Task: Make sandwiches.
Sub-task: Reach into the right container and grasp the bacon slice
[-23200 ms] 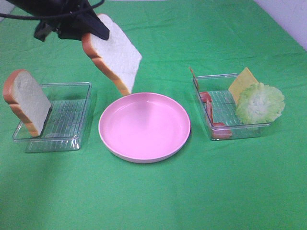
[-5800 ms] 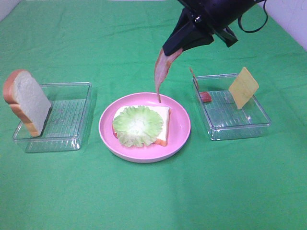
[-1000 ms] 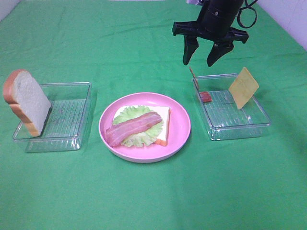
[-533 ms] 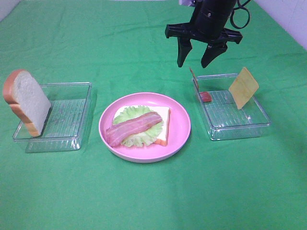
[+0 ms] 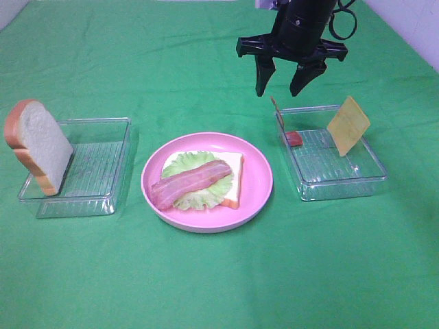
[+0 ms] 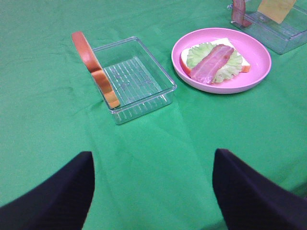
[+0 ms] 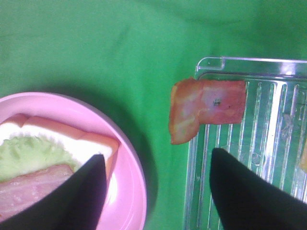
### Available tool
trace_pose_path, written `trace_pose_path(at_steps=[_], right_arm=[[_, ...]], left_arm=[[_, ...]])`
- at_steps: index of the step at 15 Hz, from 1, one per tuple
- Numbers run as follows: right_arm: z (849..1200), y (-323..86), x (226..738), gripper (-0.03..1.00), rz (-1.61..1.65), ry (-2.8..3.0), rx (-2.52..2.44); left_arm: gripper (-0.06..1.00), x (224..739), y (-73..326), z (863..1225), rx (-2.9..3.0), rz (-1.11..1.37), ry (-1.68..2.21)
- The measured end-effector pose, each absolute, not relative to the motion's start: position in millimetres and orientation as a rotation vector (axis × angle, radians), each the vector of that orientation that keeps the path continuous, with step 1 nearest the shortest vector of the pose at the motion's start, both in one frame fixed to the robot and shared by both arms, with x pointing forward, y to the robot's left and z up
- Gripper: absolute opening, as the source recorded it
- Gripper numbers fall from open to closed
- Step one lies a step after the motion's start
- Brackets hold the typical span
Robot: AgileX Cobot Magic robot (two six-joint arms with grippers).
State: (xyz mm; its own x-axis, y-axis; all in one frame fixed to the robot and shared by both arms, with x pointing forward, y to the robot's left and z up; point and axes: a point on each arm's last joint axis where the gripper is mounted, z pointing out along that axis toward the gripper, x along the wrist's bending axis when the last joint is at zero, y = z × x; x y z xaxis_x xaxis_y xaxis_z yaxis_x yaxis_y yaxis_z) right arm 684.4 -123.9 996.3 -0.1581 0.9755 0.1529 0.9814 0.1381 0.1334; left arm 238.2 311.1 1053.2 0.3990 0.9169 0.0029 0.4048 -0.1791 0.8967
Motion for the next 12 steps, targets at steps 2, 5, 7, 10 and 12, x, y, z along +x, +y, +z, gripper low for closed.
trace_pose_path(at_steps=[2,5,7,10,12], right_arm=[[990.0,-123.4,687.4,0.6,-0.315,-2.346,-2.031],[976.5,-122.4,691.8,0.63,-0.303,-2.351,-2.033],[967.2,-123.5,695.0,0.64,-0.279,-2.37,-2.042],[953.9,-124.1,697.5,0.57,-0.237,-2.378,-2.043],[952.9,-124.0,698.0,0.48,-0.241,-2.378,-2.045]], left_arm=[[0.66,238.2,311.1,1053.2,1.765,0.721,1.154],[0.66,238.2,311.1,1053.2,1.765,0.721,1.154],[0.66,238.2,311.1,1053.2,1.765,0.721,1.154],[0.66,238.2,311.1,1053.2,1.765,0.721,1.154],[0.66,238.2,311.1,1053.2,1.765,0.721,1.154]])
